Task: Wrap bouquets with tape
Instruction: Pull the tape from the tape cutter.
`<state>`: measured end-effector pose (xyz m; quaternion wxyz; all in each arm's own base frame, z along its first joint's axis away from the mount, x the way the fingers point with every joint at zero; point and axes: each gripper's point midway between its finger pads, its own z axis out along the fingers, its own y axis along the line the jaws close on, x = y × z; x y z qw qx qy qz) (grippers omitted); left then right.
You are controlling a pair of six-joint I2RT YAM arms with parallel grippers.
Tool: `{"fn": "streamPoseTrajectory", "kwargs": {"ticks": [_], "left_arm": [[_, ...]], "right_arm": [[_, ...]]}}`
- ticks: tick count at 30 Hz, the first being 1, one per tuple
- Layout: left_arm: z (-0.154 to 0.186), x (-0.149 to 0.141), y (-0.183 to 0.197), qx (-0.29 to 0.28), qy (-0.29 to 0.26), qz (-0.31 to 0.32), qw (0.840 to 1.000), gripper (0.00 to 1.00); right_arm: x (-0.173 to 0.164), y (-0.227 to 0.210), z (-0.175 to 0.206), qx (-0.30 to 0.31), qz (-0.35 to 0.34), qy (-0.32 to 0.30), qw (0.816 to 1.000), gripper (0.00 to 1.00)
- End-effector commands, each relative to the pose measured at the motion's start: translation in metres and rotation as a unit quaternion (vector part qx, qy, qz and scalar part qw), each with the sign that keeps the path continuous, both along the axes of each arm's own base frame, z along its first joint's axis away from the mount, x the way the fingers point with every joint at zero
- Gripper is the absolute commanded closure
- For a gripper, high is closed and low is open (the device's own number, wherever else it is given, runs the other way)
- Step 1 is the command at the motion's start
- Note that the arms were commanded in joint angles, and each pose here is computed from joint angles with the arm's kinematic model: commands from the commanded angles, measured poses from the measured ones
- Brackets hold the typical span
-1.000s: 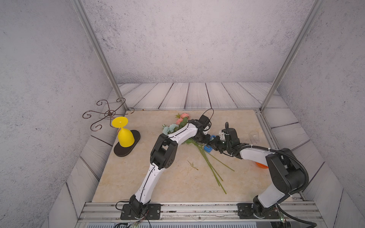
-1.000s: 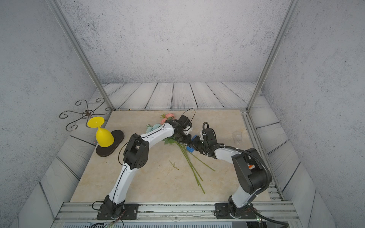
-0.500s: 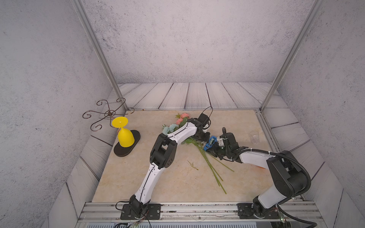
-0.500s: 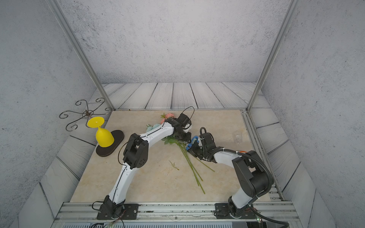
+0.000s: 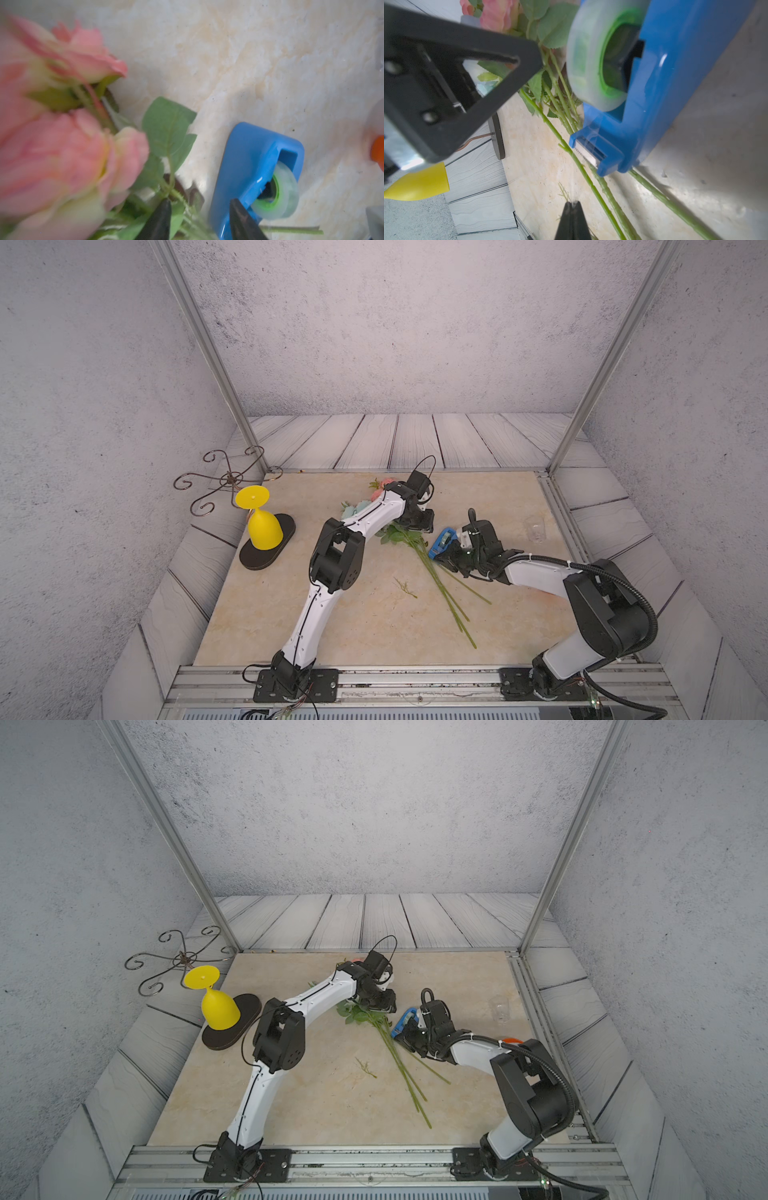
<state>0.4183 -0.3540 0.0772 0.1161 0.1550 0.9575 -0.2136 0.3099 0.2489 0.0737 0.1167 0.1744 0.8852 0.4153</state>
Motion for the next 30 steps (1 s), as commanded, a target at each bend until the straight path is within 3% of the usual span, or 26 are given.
{"fn": "streamPoseTrajectory", "kwargs": {"ticks": [1,4,5,7,9,12,14,18,21,25,30], "left_arm": [[0.057,-0.005,0.024,-0.053,-0.009,0.051,0.997,0.43],[0.07,-0.018,0.044,-0.111,-0.002,0.094,0.989,0.31],[0.067,-0.026,0.046,-0.129,0.01,0.105,0.986,0.24],[0.056,-0.046,0.046,-0.147,0.067,0.124,0.979,0.21],[0.044,-0.064,0.041,-0.161,0.128,0.157,0.966,0.29],[0.033,-0.08,0.028,-0.189,0.153,0.185,0.952,0.33],[0.028,-0.084,0.015,-0.177,0.15,0.146,0.962,0.35],[0.004,-0.075,0.02,-0.069,0.101,0.091,0.988,0.48],[-0.004,-0.067,0.025,-0.047,0.091,0.082,0.991,0.56],[-0.007,-0.074,0.023,-0.059,0.094,0.075,0.991,0.81],[-0.023,-0.089,0.005,-0.074,0.105,0.052,0.99,0.75]], "right_arm": [[-0.001,-0.001,0.009,0.002,0.002,-0.006,1.0,0.96],[0.0,-0.003,0.008,0.002,0.003,-0.005,1.0,0.96],[0.0,-0.002,0.009,0.001,0.005,-0.006,1.0,0.96],[0.001,-0.001,0.009,0.001,0.011,-0.005,1.0,0.96],[0.002,-0.001,0.009,0.0,0.012,-0.006,1.0,0.96],[0.002,0.0,0.009,0.0,0.014,-0.004,1.0,0.96],[0.0,0.001,0.007,0.002,0.018,-0.003,1.0,0.96],[-0.004,-0.002,0.005,0.003,0.016,-0.005,1.0,0.96],[-0.003,-0.002,0.01,0.001,0.02,-0.01,1.0,0.96],[0.005,-0.001,0.021,0.008,0.018,-0.017,1.0,0.96],[0.012,-0.002,0.033,0.011,0.015,-0.026,0.999,0.96]]}}
